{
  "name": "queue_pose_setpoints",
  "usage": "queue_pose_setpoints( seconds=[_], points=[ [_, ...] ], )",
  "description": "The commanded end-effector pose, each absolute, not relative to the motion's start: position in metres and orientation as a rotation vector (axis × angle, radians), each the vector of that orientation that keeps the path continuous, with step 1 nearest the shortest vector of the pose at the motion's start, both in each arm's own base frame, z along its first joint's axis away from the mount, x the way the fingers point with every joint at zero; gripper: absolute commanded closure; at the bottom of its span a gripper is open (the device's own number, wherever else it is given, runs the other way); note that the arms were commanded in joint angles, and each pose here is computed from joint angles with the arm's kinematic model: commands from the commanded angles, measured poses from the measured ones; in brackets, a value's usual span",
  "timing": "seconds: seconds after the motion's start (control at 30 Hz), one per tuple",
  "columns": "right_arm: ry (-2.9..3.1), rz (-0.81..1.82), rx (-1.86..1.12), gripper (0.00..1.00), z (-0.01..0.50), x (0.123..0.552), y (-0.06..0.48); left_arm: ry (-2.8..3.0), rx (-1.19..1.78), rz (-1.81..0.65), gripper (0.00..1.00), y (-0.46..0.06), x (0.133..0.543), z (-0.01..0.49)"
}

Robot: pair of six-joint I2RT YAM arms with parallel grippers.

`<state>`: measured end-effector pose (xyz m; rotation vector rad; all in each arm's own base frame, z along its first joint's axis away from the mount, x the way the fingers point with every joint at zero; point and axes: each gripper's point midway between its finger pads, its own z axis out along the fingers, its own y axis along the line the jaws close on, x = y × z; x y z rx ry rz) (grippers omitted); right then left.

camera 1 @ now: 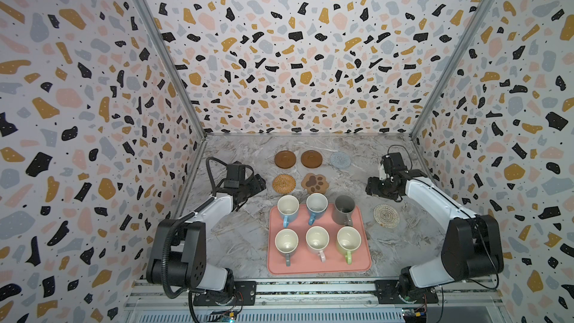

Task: Place cups on coasters
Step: Move the coaster to the center of the table.

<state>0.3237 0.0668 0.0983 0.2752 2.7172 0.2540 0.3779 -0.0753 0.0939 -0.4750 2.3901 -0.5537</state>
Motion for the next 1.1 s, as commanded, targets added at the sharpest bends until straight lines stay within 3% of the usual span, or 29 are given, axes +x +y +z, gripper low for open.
queue_pose_setpoints(
  seconds=[0.0,0.2,0.4,1.07],
  points=[
    [2.64,0.347,0.583,0.27,0.096,0.31,0.059,2.376,-0.46,-0.536,0.23,-0.072,0.385,0.1],
    [2.604,0.42,0.824,0.26,0.06,0.286,0.03,2.385,-0.468,-0.534,0.23,-0.071,0.383,0.096],
    [2.621,0.537,0.837,0.26,0.036,0.288,0.04,2.386,-0.478,-0.536,0.23,-0.071,0.381,0.094],
    [2.685,0.654,0.503,0.27,0.032,0.372,0.093,2.371,-0.485,-0.527,0.23,-0.069,0.38,0.105]
  ],
)
